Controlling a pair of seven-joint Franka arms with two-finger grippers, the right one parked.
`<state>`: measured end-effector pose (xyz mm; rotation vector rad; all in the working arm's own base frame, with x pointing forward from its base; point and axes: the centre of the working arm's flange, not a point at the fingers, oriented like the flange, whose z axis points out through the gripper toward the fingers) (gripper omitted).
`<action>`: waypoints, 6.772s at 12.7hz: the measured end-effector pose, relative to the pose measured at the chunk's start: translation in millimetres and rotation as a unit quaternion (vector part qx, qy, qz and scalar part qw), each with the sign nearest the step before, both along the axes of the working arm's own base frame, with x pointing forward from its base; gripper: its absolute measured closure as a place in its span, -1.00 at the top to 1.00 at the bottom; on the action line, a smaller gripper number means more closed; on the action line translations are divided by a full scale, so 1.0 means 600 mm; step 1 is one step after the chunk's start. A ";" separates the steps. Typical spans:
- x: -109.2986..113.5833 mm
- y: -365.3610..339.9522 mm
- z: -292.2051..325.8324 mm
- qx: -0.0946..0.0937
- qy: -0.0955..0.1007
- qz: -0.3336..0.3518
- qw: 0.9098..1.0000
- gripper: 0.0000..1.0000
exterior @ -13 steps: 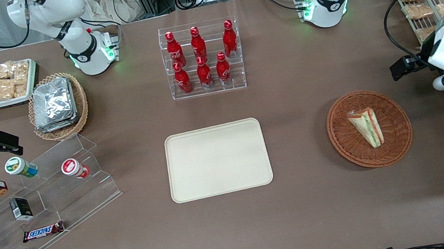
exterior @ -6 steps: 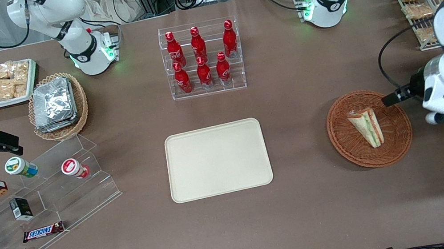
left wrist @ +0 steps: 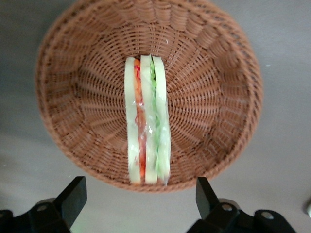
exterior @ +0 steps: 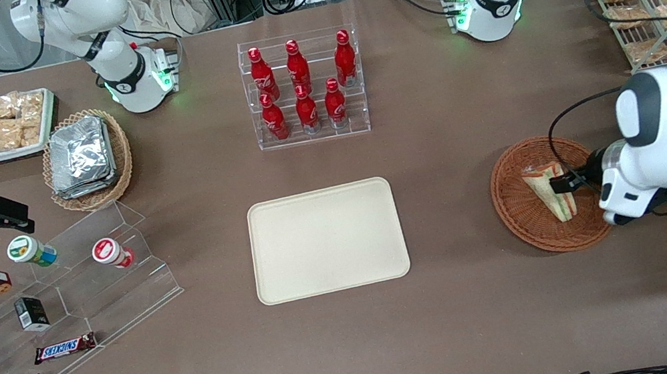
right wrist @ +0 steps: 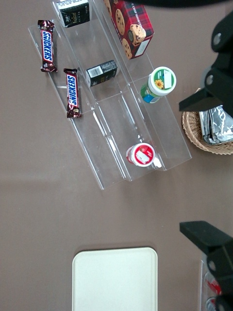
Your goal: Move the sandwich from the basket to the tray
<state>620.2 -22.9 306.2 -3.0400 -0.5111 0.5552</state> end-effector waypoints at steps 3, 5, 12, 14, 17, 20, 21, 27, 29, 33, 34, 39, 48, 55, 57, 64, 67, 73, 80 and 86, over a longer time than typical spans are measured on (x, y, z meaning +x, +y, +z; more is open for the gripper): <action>0.002 -0.001 -0.083 -0.002 0.021 0.002 1.000 0.98; 0.002 -0.001 -0.114 -0.002 0.026 0.003 1.000 0.99; 0.002 -0.001 -0.160 -0.002 0.031 0.009 0.999 0.44; 0.005 -0.002 -0.149 -0.001 0.026 0.015 1.000 -0.05; 0.013 -0.009 -0.084 0.002 0.016 0.035 0.999 -0.40; 0.022 -0.052 0.020 -0.003 0.011 0.032 0.999 -0.60; 0.027 -0.077 0.056 -0.008 0.009 0.023 1.000 -0.60; 0.031 -0.298 0.181 -0.068 -0.045 -0.099 0.992 -0.68; 0.030 -0.362 0.170 -0.091 -0.048 -0.163 0.981 -0.68; 0.027 -0.465 0.114 -0.119 -0.038 -0.230 0.965 -0.68; 0.021 -0.492 0.098 -0.123 -0.034 -0.239 0.963 -0.68; 0.012 -0.566 -0.032 -0.139 -0.028 -0.250 0.958 -0.68; 0.012 -0.600 -0.152 -0.160 -0.034 -0.208 0.964 -0.68; -0.002 -0.617 -0.180 -0.157 -0.024 -0.191 0.969 -0.43; 0.004 -0.613 -0.179 -0.155 -0.034 -0.191 0.969 0.01; 0.053 -0.421 0.151 -0.106 -0.041 -0.168 0.979 1.00; 0.024 -0.238 0.303 -0.082 0.002 -0.157 0.984 1.00; -0.081 -0.159 0.451 -0.024 0.017 -0.153 0.988 1.00; -0.073 -0.118 0.432 -0.028 -0.018 -0.164 0.986 1.00; -0.121 -0.069 0.430 -0.017 -0.080 -0.204 0.975 1.00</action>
